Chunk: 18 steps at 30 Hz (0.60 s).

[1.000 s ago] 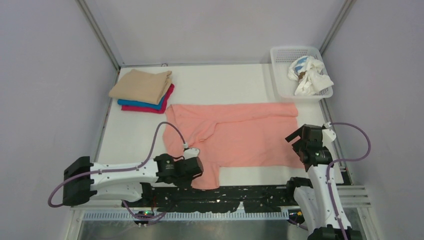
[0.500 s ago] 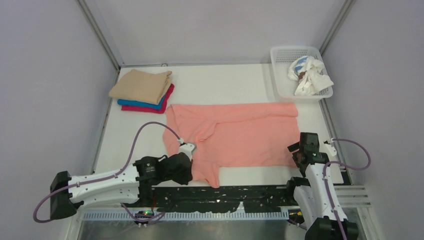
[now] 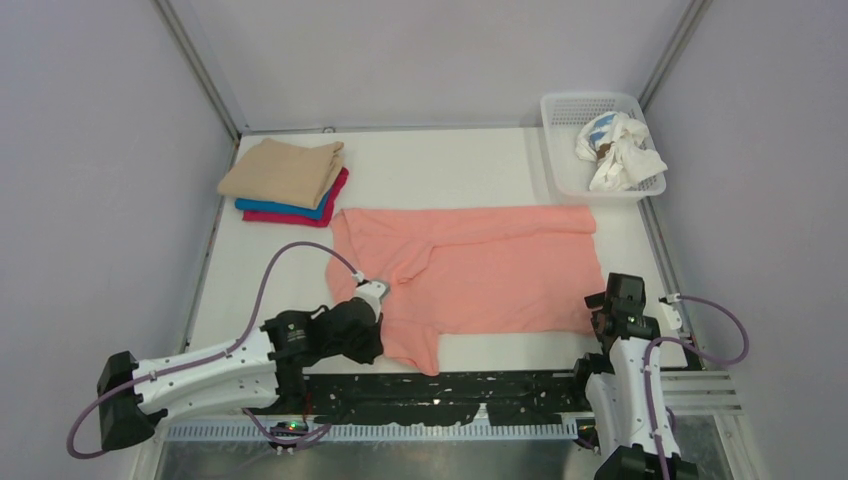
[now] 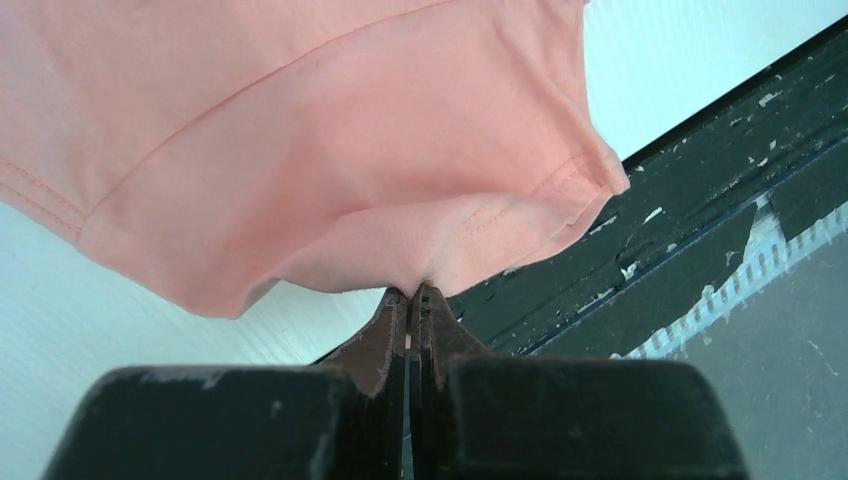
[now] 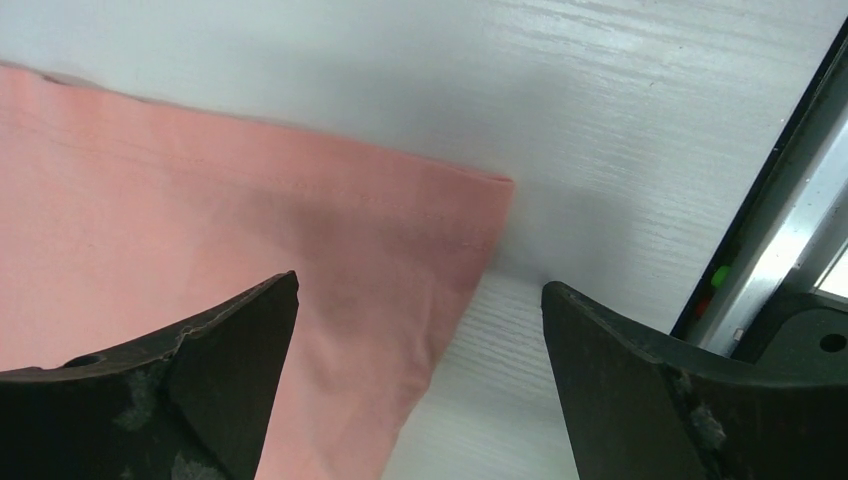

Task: Fold and stack the t-shirts
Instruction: Grab the side of the flattened tshirt closest away from the robot with both arms

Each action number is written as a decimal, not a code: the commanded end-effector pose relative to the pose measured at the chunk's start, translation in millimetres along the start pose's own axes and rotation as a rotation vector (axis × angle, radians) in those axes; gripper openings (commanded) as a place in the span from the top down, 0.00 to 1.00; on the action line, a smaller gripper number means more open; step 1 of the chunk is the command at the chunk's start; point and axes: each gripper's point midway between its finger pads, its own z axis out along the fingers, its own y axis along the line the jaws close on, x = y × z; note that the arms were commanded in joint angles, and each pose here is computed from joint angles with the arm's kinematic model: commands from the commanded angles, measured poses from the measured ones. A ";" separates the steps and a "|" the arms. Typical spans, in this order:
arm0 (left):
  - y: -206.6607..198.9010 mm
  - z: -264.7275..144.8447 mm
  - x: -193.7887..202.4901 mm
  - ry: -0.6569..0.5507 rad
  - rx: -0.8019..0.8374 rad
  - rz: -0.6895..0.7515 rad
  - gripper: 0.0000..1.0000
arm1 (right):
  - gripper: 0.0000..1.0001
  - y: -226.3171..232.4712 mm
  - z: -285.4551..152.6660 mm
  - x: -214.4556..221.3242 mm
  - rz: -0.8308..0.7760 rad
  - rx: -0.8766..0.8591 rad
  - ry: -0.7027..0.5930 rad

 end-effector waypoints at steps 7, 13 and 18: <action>-2.9 -2.2 -22.3 -0.050 0.015 0.012 1.00 | 0.18 7.5 16.2 10.0 0.086 -0.014 0.029; -2.9 -3.9 -28.3 -0.066 0.017 0.003 1.00 | 0.41 9.5 15.5 4.6 0.076 -0.024 0.005; -6.1 -5.8 -37.6 -0.094 0.039 -0.002 1.00 | 0.77 10.4 14.1 -1.6 0.043 -0.046 -0.029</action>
